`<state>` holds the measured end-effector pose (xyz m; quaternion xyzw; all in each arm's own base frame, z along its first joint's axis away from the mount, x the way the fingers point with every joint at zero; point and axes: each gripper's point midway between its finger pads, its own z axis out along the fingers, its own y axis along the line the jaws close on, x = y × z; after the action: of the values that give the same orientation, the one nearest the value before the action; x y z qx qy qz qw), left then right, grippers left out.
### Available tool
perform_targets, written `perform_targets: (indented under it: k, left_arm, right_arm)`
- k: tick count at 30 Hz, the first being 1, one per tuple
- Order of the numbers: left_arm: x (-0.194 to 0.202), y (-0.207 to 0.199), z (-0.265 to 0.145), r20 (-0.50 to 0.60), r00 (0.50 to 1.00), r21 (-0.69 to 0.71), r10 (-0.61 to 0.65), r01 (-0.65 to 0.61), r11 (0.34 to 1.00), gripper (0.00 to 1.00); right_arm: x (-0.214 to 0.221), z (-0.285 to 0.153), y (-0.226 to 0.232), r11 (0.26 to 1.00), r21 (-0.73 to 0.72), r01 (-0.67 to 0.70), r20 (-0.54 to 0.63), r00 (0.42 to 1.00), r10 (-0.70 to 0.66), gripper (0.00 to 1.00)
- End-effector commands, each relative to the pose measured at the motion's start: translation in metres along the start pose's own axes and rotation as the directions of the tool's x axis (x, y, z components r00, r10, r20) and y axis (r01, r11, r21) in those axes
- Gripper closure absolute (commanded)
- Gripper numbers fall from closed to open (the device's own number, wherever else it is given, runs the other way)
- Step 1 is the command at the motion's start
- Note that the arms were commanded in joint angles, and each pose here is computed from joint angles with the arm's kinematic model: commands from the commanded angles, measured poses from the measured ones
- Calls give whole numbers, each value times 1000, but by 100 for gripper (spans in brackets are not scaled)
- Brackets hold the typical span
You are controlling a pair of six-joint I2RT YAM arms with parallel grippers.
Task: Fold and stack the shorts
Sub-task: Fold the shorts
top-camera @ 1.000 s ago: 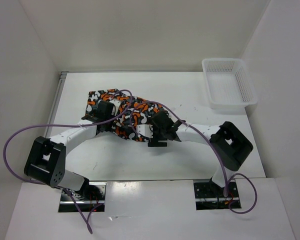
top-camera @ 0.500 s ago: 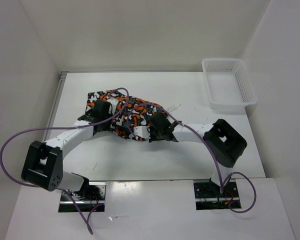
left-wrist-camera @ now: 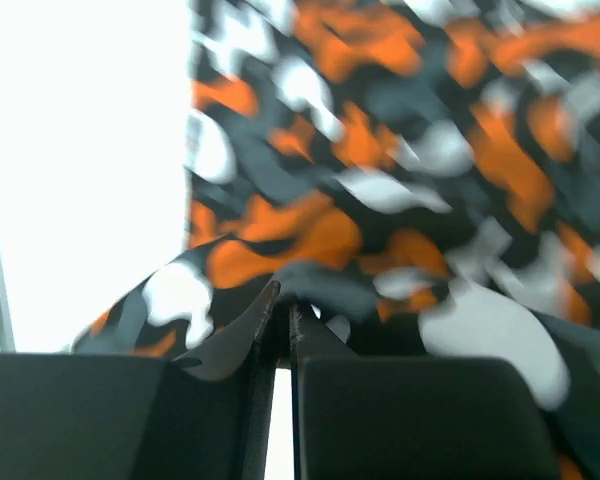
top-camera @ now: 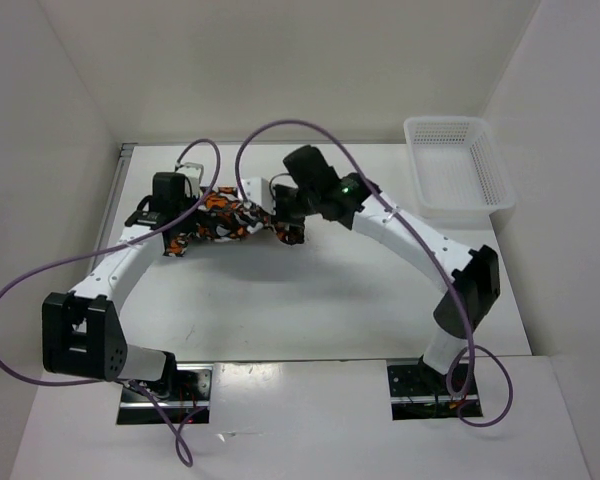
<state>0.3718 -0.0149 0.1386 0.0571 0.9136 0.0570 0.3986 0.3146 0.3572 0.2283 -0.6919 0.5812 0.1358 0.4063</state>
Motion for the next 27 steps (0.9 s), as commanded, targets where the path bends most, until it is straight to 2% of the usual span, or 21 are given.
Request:
perform_targets:
  k: [1, 4, 6, 7, 10, 14, 19, 20, 25, 27]
  left_arm:
    - [-34, -5, -10, 94, 995, 56, -14, 8, 998, 87]
    - [-38, -9, -11, 105, 994, 80, -15, 6, 997, 83]
    - [-33, -12, -12, 85, 996, 98, -12, 4, 995, 72]
    - [-33, -16, -16, 87, 996, 122, -12, 2, 993, 72]
    - [-10, -35, -27, 7, 1000, 231, -2, 0, 973, 64]
    - [26, -62, -35, -68, 997, 318, 44, -20, 948, 58]
    - [50, -61, -25, -104, 993, 287, 61, -28, 958, 55]
    - [53, -59, -23, -105, 993, 278, 61, -29, 960, 51]
    - [80, -66, -20, -157, 984, 298, 78, -28, 954, 45]
    - [83, -66, -18, -144, 986, 289, 83, -38, 957, 41]
  right_arm:
    - [-71, -67, -1, 1000, -26, -11, 166, 986, 15, 100]
    - [-102, -90, -20, 1000, 25, -10, 234, 972, 4, 100]
    - [-124, -103, -32, 999, 52, -2, 286, 958, -13, 100]
    - [-129, -107, -35, 998, 56, -9, 294, 956, -8, 100]
    - [-148, -120, -46, 996, 86, -2, 338, 941, -27, 100]
    - [-149, -117, -49, 996, 85, -2, 337, 941, -27, 100]
    - [-151, -115, -48, 997, 77, 1, 344, 939, -27, 100]
    - [-153, -117, -50, 997, 83, 3, 349, 936, -32, 100]
    - [-151, -113, -50, 997, 77, 1, 344, 939, -27, 100]
    - [-149, -108, -50, 997, 71, -2, 338, 941, -23, 100]
